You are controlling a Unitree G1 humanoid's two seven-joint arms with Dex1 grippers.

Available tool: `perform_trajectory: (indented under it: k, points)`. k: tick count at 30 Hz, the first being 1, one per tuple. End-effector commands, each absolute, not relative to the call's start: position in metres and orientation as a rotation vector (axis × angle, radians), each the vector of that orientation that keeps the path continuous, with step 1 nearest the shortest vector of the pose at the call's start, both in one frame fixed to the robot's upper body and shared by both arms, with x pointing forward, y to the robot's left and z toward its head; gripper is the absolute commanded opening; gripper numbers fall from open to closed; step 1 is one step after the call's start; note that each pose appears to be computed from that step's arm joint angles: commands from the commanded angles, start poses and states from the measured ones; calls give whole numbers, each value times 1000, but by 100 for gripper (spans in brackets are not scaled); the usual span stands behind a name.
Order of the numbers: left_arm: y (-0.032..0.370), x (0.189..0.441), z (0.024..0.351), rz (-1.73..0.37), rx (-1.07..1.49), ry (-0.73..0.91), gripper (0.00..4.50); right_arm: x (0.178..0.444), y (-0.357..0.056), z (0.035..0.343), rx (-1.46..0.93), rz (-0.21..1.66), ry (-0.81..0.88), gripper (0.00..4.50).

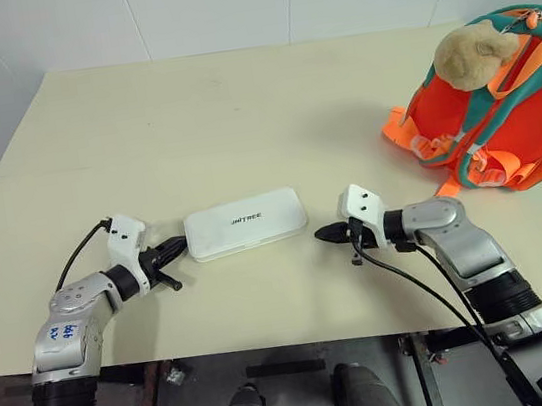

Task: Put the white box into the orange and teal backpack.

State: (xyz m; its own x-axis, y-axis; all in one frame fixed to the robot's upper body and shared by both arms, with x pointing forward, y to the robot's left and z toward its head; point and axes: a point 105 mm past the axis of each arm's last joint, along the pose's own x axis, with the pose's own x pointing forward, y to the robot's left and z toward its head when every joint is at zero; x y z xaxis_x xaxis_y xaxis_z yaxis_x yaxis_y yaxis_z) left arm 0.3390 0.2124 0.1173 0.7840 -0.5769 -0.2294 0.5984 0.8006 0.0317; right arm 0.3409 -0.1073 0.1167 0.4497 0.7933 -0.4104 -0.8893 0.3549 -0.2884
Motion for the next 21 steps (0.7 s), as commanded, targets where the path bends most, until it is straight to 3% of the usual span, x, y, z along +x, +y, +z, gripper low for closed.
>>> perform_trajectory:
  k: [1,6,12,16,21]
  points:
    - [208,341,121,-662,128,199,3,341,-118,129,-517,1051,187,1]
    - [209,341,119,-651,133,216,3,373,-135,139,-559,893,150,1]
    - [209,342,119,-644,123,216,3,407,-117,153,-555,820,62,1]
    - [206,342,119,-653,118,209,3,406,-89,156,-529,887,25,1]
    - [201,346,120,-666,117,194,3,396,-84,147,-527,928,47,1]
